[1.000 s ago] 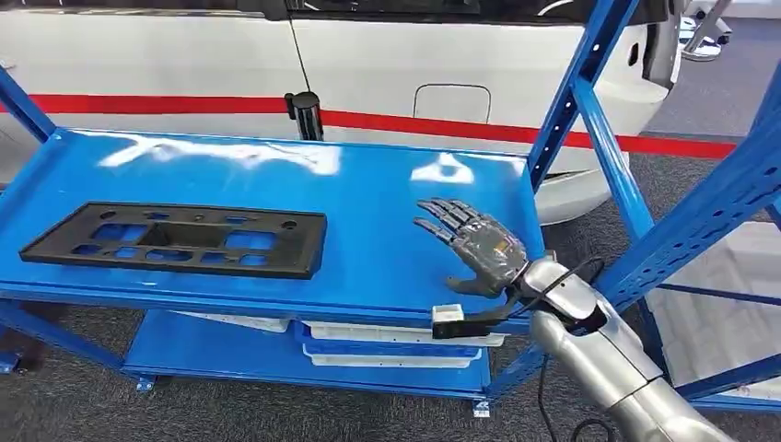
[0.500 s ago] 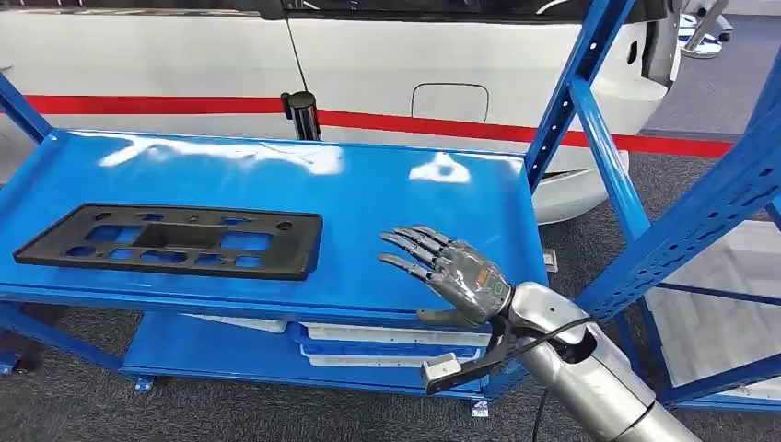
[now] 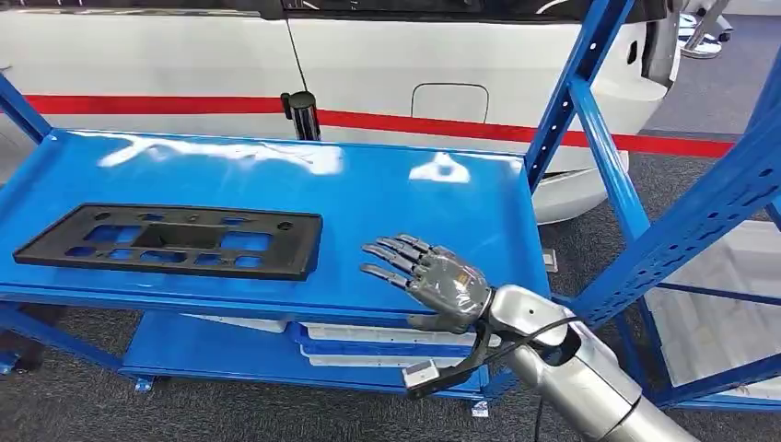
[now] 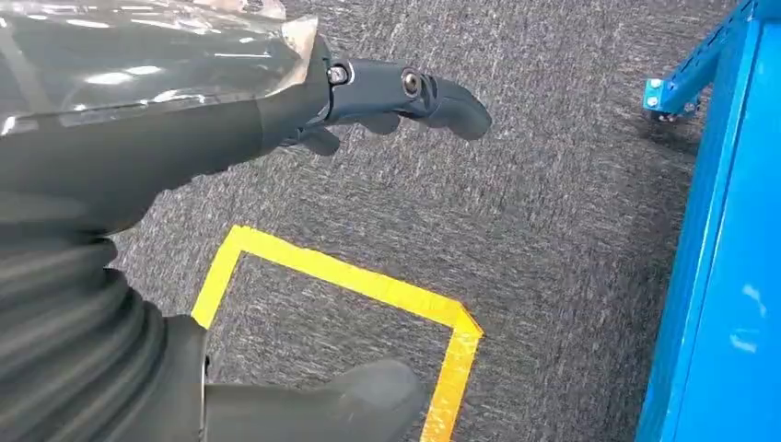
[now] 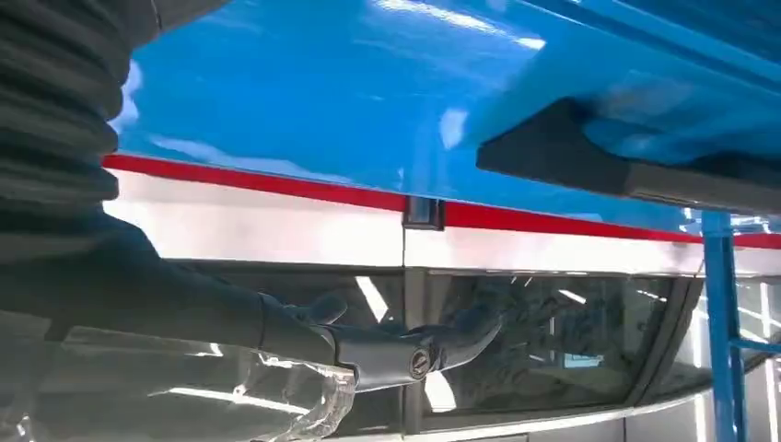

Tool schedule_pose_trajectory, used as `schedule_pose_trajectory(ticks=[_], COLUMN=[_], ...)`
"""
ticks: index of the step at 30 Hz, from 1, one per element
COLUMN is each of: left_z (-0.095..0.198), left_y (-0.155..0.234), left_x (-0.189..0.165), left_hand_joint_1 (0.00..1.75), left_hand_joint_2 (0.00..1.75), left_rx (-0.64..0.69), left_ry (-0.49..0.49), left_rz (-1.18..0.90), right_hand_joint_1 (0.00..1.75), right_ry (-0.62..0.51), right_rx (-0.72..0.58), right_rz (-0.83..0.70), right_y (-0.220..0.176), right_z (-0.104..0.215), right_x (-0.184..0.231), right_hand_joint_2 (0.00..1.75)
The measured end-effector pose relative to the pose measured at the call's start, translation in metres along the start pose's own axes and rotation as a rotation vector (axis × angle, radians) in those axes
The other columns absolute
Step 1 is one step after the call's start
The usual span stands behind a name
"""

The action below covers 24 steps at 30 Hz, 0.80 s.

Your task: Take the parts from the cabinet and place them on the table.

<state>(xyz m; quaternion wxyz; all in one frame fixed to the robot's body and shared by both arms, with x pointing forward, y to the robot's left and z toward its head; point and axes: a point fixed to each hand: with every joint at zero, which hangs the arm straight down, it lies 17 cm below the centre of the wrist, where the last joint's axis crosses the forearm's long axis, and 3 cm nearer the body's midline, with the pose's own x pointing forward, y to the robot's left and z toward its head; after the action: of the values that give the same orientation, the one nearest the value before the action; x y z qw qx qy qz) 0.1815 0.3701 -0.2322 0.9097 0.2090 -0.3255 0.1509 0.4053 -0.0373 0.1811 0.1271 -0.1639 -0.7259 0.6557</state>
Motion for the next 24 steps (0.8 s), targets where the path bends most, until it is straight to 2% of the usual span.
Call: schedule_pose_trajectory(ticks=[4,13,24], left_z=[0.000,-0.003,-0.005], left_y=[0.000,-0.006,-0.010], left_x=[0.001,0.012,0.018], left_hand_joint_1=[0.00,0.00,0.00], left_hand_joint_2=[1.75,1.75,1.75], left_rx=[0.001,-0.007,-0.009], left_ry=[-0.003,-0.015,-0.020], left_rz=[0.000,-0.002,-0.004], right_hand_joint_1=[0.00,0.00,0.00], right_ry=[-0.006,-0.094,-0.117], right_rx=[0.006,-0.010,-0.048], right_rz=[0.031,0.074,0.123], right_y=[0.004,0.000,-0.009], right_z=[-0.008,-0.055,-0.094], right_x=[0.008,0.050,0.073], right_hand_joint_2=[1.75,1.75,1.75])
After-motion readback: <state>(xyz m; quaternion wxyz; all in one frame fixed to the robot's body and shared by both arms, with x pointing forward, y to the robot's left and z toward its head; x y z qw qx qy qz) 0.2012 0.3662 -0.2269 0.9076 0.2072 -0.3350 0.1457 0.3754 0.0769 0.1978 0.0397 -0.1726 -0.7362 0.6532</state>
